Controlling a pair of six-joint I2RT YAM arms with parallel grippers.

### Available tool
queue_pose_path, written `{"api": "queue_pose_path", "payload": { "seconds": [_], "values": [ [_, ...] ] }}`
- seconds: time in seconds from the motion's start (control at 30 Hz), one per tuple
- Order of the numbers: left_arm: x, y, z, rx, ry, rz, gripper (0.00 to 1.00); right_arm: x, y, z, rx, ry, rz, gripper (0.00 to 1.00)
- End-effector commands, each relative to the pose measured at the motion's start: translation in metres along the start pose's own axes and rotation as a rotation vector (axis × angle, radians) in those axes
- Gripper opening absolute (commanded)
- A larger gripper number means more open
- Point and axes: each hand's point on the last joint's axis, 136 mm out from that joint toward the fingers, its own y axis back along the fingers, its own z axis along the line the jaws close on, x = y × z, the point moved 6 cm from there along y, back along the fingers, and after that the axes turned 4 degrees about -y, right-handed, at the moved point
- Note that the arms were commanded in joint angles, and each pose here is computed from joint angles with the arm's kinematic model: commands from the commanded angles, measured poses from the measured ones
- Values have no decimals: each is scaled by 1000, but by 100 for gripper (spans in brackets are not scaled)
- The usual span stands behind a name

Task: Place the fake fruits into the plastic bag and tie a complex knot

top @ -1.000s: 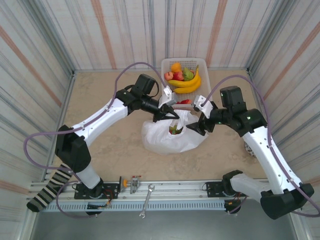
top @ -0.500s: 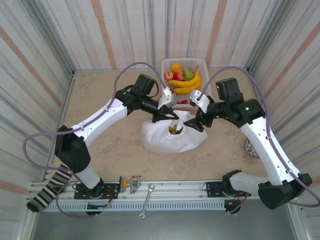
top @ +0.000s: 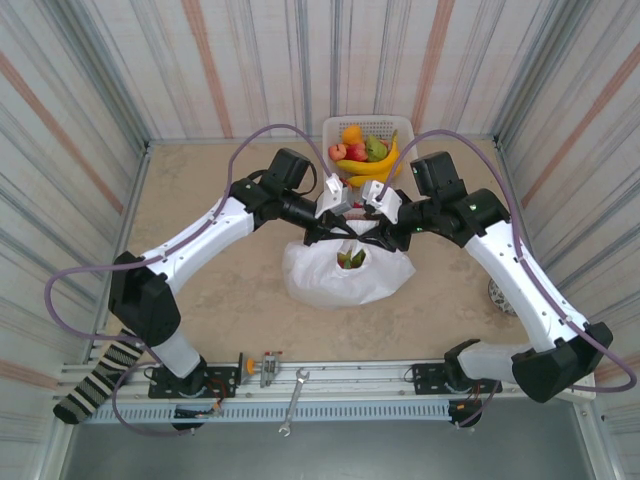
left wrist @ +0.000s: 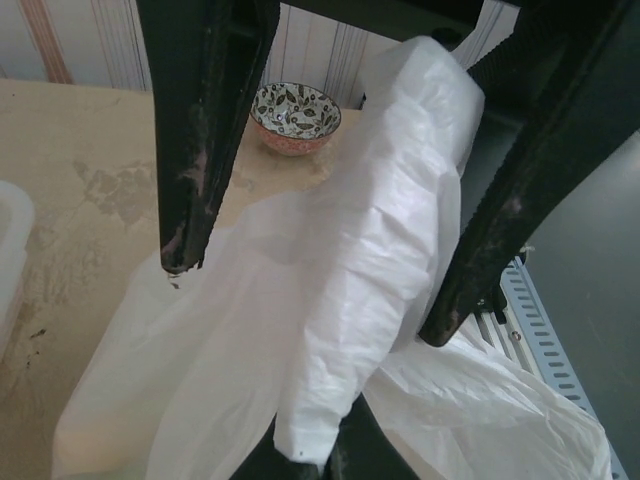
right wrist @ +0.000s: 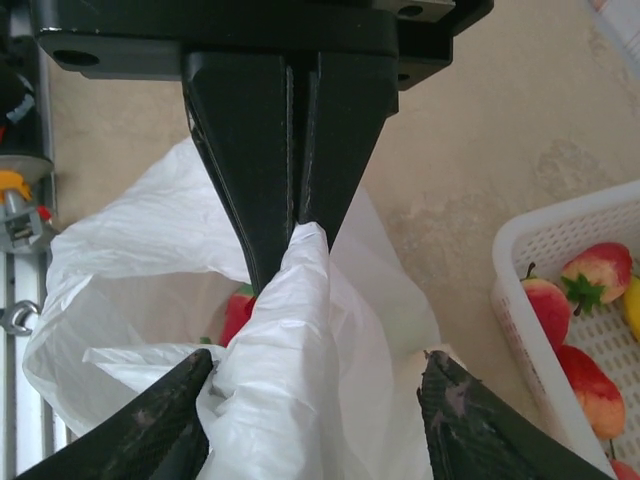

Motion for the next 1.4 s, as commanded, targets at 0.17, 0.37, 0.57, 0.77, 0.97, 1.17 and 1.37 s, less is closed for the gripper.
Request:
{"api": "queue_pose_path", "payload": {
  "seconds": [0.17, 0.37, 0.57, 0.77, 0.97, 1.17, 1.37],
  "values": [
    [-23, 19, -12, -10, -76, -59, 14, -3, -6, 6, -47, 4, -66, 31],
    [-22, 37, -10, -78, -64, -77, 31, -2, -7, 8, -50, -6, -100, 4],
    [-22, 57, -11, -140, -46, -119, 54, -6, -7, 8, -42, -13, -160, 0],
    [-11, 54, -10, -218, -13, -116, 84, -9, -9, 7, -44, -30, -203, 0],
    [-7, 34, -5, -266, 9, -93, 99, -6, -12, 5, -35, -48, -193, 0],
    [-5, 20, 2, -291, 20, -79, 99, -6, -14, 4, -16, -70, -197, 0],
    [1, 14, 9, -362, 8, -22, 93, -8, -11, 7, -23, -73, -225, 0]
  ]
}}
